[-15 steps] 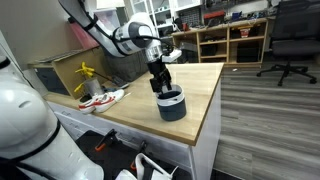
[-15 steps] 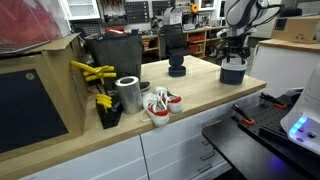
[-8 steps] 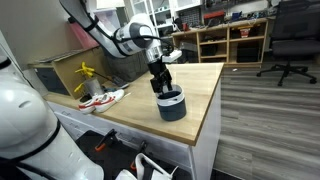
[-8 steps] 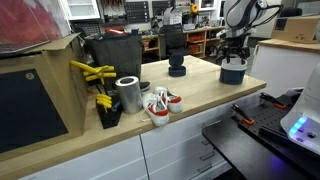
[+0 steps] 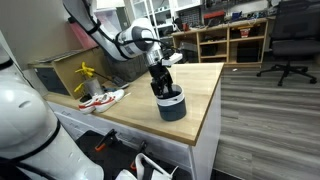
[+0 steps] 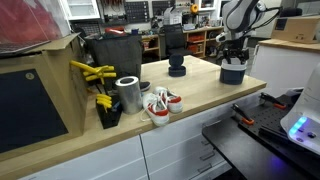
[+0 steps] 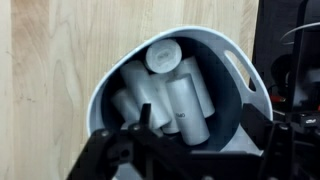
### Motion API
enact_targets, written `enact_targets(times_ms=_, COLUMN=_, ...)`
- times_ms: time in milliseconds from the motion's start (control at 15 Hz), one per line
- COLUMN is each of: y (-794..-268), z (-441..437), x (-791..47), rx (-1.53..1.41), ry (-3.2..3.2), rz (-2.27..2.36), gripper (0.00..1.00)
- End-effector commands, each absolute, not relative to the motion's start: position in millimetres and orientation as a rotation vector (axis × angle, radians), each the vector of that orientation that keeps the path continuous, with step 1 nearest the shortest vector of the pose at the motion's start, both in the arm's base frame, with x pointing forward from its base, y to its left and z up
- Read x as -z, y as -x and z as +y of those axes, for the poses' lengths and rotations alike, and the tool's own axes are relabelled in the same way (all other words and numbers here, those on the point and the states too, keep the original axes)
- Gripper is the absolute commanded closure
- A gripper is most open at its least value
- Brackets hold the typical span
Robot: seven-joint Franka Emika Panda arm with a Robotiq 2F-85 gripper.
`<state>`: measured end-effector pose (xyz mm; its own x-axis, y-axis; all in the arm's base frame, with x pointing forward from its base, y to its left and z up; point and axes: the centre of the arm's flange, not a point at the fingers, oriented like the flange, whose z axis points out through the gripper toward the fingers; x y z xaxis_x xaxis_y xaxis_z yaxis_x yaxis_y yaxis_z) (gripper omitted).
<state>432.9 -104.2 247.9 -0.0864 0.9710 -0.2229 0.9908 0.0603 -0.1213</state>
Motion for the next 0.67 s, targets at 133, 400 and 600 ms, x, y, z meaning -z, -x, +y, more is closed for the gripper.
enact_targets(times_ms=133, y=-439.3, z=-96.9, x=-240.8, rx=0.354, ry=-2.066, rz=2.190, gripper=0.13)
enact_targets(times_ms=400, y=-441.5, z=-92.8, x=-236.4, rx=0.342, ry=-2.061, rz=2.191, gripper=0.14)
enact_targets(times_ms=600, y=-443.8, z=-90.1, x=-233.9, rx=0.336, ry=-2.064, rz=2.176, gripper=0.15)
